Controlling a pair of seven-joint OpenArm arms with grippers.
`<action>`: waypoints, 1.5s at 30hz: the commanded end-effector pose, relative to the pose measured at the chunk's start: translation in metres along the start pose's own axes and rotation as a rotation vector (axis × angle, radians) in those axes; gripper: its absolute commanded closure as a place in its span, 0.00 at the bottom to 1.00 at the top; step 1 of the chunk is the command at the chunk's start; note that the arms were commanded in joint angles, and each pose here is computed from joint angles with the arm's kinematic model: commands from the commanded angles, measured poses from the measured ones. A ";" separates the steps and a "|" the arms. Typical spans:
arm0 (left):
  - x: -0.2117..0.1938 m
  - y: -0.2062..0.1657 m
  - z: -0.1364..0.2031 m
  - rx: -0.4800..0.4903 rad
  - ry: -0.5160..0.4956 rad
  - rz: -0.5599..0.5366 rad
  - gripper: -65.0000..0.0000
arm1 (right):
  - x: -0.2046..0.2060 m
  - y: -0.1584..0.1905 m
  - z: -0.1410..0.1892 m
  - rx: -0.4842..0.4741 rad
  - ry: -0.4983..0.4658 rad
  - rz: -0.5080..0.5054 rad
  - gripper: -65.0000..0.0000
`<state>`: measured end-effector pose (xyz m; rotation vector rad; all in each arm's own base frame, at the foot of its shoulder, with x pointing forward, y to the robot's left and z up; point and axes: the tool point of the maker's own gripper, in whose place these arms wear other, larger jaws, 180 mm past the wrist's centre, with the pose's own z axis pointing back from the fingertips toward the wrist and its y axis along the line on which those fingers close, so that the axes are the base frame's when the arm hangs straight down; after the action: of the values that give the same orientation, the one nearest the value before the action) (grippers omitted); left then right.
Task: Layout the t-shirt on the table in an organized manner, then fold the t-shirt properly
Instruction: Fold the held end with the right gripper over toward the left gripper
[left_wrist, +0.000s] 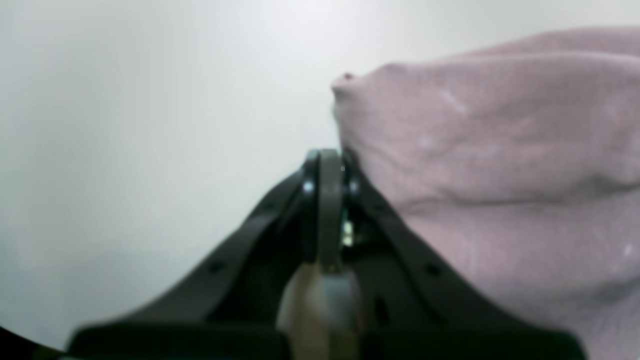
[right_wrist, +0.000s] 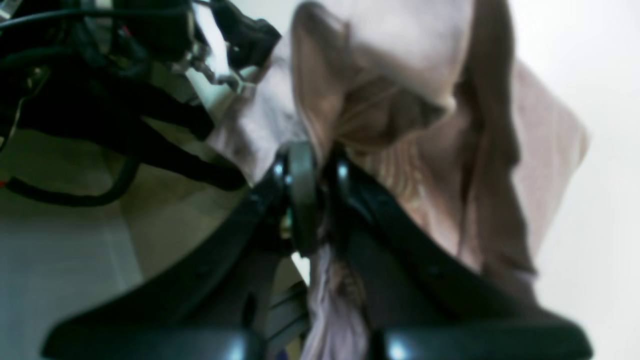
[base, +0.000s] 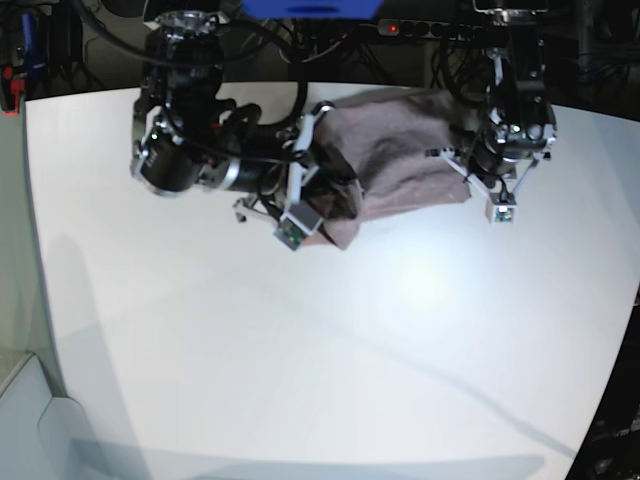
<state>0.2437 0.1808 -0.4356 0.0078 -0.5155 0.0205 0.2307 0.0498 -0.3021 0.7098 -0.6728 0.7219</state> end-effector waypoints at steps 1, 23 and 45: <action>-0.012 -0.013 0.000 -0.049 0.047 0.012 1.00 | 0.025 0.009 0.000 0.032 -0.076 0.046 1.00; 0.028 0.014 0.036 0.022 -0.081 0.044 1.00 | 0.024 0.049 -0.058 0.189 0.057 0.197 1.00; -0.040 -0.004 0.014 -0.025 0.159 0.042 1.00 | 0.038 0.084 -0.069 0.276 0.028 0.312 1.00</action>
<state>0.2062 0.1929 -0.4375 0.0401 -0.3771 0.0526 0.2033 0.1518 -0.3041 0.8061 -0.6142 1.1277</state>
